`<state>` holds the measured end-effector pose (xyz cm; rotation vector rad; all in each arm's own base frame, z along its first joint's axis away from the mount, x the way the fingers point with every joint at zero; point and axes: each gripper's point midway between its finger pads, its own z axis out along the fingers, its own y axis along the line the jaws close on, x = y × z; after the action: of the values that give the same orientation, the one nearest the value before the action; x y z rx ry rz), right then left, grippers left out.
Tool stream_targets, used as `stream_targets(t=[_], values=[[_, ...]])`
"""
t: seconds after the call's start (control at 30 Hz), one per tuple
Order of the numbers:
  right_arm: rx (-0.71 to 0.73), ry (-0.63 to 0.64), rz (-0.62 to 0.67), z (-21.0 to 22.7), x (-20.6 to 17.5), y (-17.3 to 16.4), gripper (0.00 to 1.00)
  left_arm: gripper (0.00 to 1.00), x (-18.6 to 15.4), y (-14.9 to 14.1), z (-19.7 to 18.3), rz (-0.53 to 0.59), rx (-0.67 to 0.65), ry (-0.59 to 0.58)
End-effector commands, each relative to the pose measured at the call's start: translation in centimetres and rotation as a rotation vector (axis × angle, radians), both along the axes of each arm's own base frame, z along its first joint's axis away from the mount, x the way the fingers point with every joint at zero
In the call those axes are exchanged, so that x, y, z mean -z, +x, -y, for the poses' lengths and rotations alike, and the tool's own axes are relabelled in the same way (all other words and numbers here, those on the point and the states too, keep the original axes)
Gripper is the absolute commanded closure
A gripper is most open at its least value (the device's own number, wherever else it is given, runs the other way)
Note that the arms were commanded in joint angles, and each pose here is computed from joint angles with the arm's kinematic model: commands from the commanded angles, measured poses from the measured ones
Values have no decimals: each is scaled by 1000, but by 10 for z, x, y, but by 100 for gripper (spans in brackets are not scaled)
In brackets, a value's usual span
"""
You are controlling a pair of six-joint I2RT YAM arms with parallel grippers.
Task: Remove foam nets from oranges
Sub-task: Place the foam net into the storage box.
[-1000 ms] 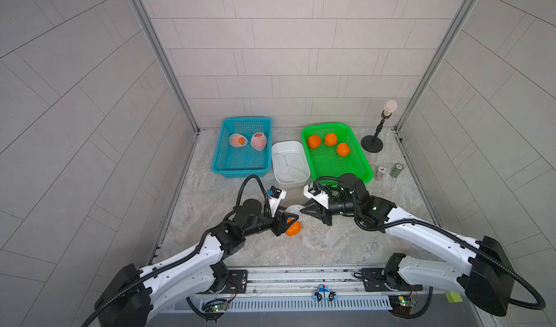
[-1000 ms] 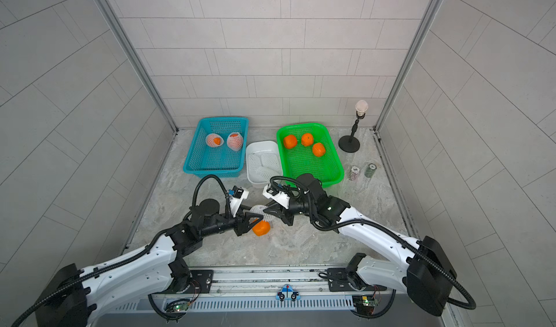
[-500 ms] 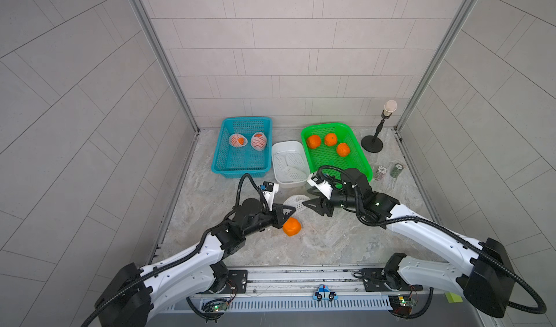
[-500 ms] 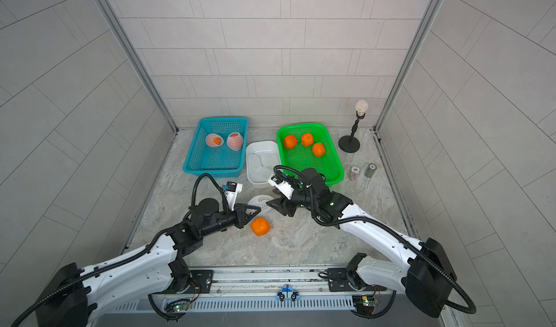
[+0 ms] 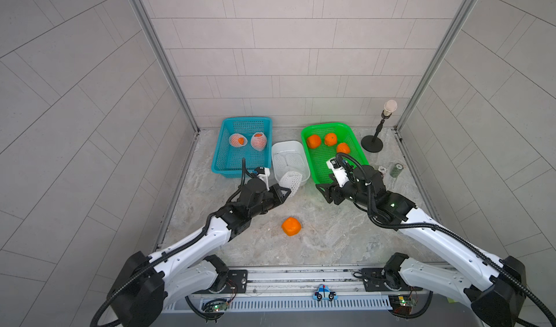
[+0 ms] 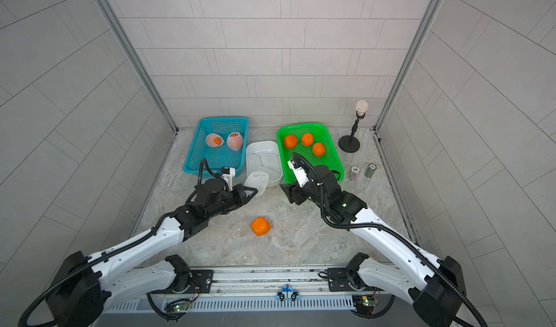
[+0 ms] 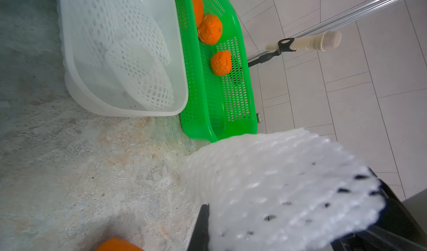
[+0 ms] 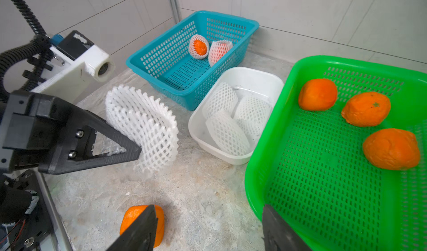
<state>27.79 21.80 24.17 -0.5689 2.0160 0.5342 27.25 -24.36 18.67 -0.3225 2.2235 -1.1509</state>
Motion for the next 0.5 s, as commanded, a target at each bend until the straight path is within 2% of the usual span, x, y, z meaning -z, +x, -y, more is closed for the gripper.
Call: stream_targets(t=[0.0,0.2,0.3,0.37,0.47], values=[[111,-21,-53,13,4,10,27,100,4,13,-10,-108,-56,78],[148,-57,-108,15,11,17,27,100,6,69,-25,-191,-121,135],[169,-62,-87,20,9,18,27,100,12,95,-16,-222,-65,203],[179,-56,-63,23,7,19,27,99,12,111,0,-215,24,218],[181,-36,-39,24,3,19,26,96,20,127,2,-242,147,381]])
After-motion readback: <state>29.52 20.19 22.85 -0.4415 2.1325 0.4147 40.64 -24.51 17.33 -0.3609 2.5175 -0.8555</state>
